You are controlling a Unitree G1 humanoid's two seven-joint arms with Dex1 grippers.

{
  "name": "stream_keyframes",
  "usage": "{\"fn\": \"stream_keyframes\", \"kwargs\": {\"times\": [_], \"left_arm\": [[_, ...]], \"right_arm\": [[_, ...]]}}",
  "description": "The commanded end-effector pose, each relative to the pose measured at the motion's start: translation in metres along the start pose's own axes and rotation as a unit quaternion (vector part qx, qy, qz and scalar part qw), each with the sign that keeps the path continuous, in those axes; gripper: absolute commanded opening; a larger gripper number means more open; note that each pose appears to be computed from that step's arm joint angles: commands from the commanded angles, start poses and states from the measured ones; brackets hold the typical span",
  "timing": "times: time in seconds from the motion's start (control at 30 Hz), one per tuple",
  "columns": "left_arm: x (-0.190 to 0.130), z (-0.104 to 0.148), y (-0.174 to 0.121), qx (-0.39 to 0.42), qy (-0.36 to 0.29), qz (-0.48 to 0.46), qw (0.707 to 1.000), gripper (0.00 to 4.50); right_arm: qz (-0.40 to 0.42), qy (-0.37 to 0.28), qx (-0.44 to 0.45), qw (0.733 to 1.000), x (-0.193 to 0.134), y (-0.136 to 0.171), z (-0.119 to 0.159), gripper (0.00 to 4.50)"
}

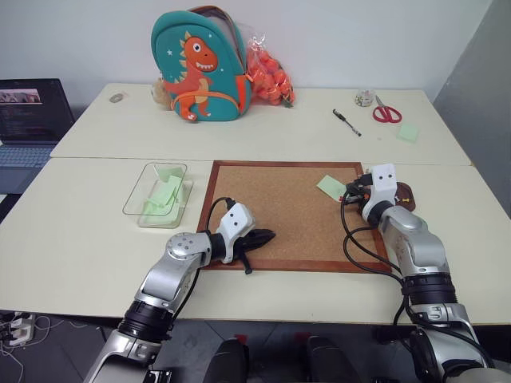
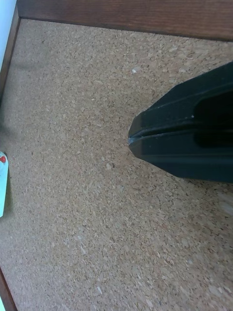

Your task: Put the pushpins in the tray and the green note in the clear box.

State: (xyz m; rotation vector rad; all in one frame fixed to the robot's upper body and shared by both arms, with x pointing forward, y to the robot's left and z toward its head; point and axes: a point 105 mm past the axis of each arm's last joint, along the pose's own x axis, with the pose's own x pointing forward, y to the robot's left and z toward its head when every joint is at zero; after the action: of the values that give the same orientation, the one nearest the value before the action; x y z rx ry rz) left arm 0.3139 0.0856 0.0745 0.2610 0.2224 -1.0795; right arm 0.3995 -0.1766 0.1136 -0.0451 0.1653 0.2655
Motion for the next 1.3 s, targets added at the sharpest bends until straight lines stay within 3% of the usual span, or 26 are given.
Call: {"fn": "stream_keyframes", "kwargs": {"times": [0.03, 0.43, 0.57, 0.93, 1.3], "left_arm": [[0.002, -0.036, -0.007, -0.042, 0.061, -0.005, 0.997, 0.00], [0.001, -0.037, -0.007, -0.043, 0.065, -0.005, 0.997, 0.00], [0.001, -0.037, -0.007, -0.044, 0.065, -0.003, 0.997, 0.00], [0.001, -0.036, -0.008, -0.043, 0.064, -0.006, 0.997, 0.00], [0.002, -0.037, -0.008, -0.045, 0.063, -0.004, 0.997, 0.00]], "right_arm": [[0.011, -0.082, 0.000, 0.997, -0.008, 0.003, 0.041, 0.08], [0.019, -0.111, -0.009, 0.994, -0.016, 0.010, 0.056, 0.08], [-0.006, -0.120, -0.018, 0.993, -0.026, -0.005, 0.062, 0.08], [-0.096, -0.043, -0.045, 0.993, -0.033, -0.061, 0.026, 0.08], [-0.118, -0.012, -0.047, 0.992, -0.036, -0.076, 0.004, 0.08]]}}
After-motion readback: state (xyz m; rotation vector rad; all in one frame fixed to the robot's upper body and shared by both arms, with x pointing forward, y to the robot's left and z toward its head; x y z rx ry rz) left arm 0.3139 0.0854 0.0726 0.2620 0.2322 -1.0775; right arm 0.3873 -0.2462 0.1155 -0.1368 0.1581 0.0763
